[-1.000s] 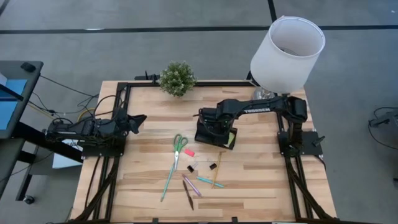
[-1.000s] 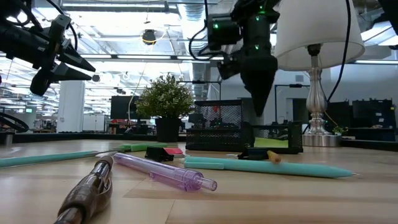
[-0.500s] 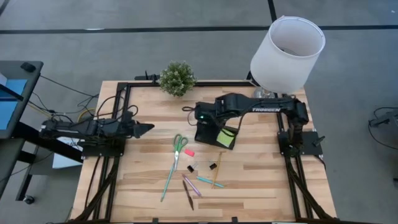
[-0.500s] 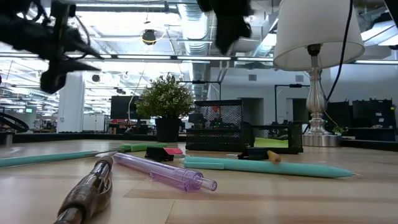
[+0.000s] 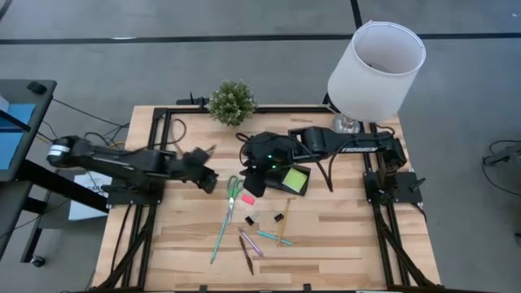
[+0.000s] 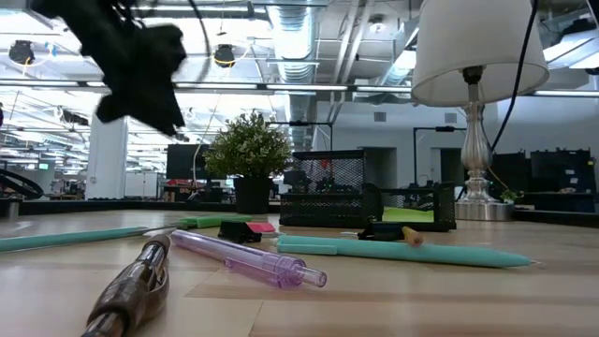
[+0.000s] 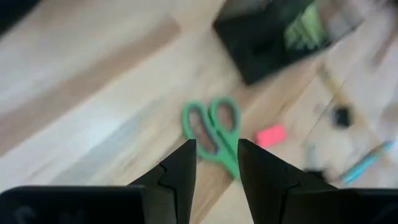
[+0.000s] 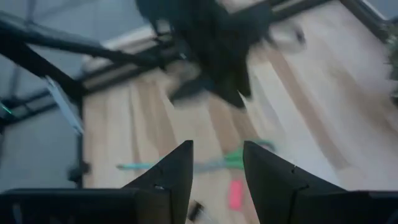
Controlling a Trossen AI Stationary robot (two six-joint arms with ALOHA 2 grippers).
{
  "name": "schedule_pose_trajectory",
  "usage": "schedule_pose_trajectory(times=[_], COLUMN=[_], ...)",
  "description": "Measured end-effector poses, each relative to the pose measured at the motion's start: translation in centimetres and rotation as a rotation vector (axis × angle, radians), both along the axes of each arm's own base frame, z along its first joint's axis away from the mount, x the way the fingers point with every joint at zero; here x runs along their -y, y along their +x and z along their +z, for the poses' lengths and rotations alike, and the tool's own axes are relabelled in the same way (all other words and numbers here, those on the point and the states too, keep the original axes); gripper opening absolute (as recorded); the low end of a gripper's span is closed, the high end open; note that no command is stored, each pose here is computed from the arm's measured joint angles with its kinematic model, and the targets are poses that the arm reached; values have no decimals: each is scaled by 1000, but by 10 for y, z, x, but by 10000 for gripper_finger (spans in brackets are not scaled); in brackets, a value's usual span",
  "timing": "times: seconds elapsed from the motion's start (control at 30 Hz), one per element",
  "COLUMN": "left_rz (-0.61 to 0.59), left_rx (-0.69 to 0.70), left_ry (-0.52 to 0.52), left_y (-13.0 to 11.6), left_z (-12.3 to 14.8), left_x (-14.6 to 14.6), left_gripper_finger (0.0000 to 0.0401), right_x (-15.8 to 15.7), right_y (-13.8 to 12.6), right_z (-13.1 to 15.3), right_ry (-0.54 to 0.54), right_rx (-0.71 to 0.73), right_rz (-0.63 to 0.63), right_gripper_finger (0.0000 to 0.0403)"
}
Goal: Pick and place office supplies into organizer
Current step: Put the green scissors on the black desk organizer
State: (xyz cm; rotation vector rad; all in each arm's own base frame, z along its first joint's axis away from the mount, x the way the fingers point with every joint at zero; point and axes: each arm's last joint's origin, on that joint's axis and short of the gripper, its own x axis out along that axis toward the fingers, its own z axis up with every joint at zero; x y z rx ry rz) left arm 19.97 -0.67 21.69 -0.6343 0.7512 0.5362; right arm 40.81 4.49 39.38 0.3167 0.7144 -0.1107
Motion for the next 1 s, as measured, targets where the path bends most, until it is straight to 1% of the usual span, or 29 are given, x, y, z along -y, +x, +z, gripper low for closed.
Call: schedule_pose_trajectory(times=[0.1, 0.27, 0.37, 0.47, 0.6, 0.73, 1.0], left_rz=[-2, -1, -20, -44, -35, -18, 27], left_rx=[-109, -239, -248, -201, -212, -245, -269], left_ry=[11, -1, -13, -36, -40, -35, 29], left_y=[20, 43, 55, 66, 70, 70, 68], left_z=[-21, -47, -58, -65, -73, -79, -79], left_x=[-2, -9, -13, -16, -18, -21, -24], left_gripper_finger=[109, 109, 109, 109, 109, 109, 109], right_x=[-6, -10, -10, -10, -10, -10, -10], right_y=[4, 5, 5, 7, 5, 6, 6], right_z=[6, 18, 28, 31, 38, 36, 36], right_ry=[64, 91, 103, 90, 95, 94, 93], right_rx=[77, 181, 259, 297, 340, 332, 333], right_rz=[-32, -28, -25, -12, -7, -7, -5], right_gripper_finger=[133, 130, 128, 127, 127, 127, 127])
